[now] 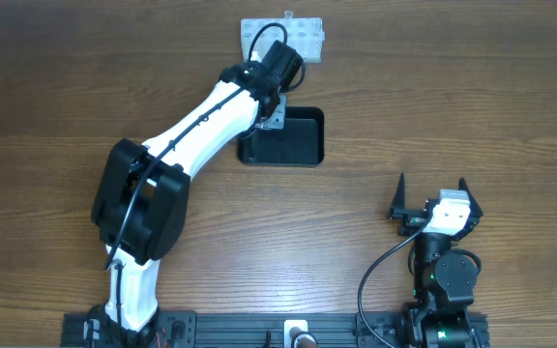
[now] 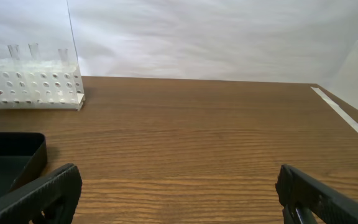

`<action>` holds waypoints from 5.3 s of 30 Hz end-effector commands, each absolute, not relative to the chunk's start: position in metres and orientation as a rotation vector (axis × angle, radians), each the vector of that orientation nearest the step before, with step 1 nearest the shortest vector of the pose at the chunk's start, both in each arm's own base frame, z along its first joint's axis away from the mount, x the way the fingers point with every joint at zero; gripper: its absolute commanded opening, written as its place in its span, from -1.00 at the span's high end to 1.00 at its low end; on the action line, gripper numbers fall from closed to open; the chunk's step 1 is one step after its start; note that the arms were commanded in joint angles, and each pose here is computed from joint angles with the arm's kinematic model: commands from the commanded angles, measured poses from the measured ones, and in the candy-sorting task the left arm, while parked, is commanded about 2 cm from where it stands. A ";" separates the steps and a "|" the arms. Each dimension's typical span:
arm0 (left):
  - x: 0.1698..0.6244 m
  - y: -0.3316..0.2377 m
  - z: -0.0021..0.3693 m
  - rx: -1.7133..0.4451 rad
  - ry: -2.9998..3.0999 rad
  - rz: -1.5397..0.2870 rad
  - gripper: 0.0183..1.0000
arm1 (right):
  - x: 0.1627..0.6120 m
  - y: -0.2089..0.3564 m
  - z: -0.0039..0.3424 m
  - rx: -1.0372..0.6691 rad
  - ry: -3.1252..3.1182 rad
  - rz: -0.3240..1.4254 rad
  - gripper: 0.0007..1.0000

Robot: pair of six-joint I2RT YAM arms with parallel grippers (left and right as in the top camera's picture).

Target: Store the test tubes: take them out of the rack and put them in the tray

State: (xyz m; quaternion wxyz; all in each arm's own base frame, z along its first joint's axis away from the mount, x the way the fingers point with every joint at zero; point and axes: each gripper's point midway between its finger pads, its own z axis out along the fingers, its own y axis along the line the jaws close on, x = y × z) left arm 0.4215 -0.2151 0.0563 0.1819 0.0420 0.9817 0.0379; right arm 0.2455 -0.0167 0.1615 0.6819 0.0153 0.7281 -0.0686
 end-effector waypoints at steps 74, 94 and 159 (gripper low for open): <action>0.599 -0.252 0.110 -0.101 2.172 -0.053 0.16 | 0.246 -0.016 0.158 0.028 1.642 -0.156 -0.98; 0.599 -0.252 0.115 -0.103 2.165 -0.057 0.80 | 0.246 -0.016 0.158 0.028 1.642 -0.156 -0.98; 0.440 -0.203 0.061 -0.146 2.717 0.184 0.26 | 0.246 -0.016 0.158 0.028 1.642 -0.156 -0.99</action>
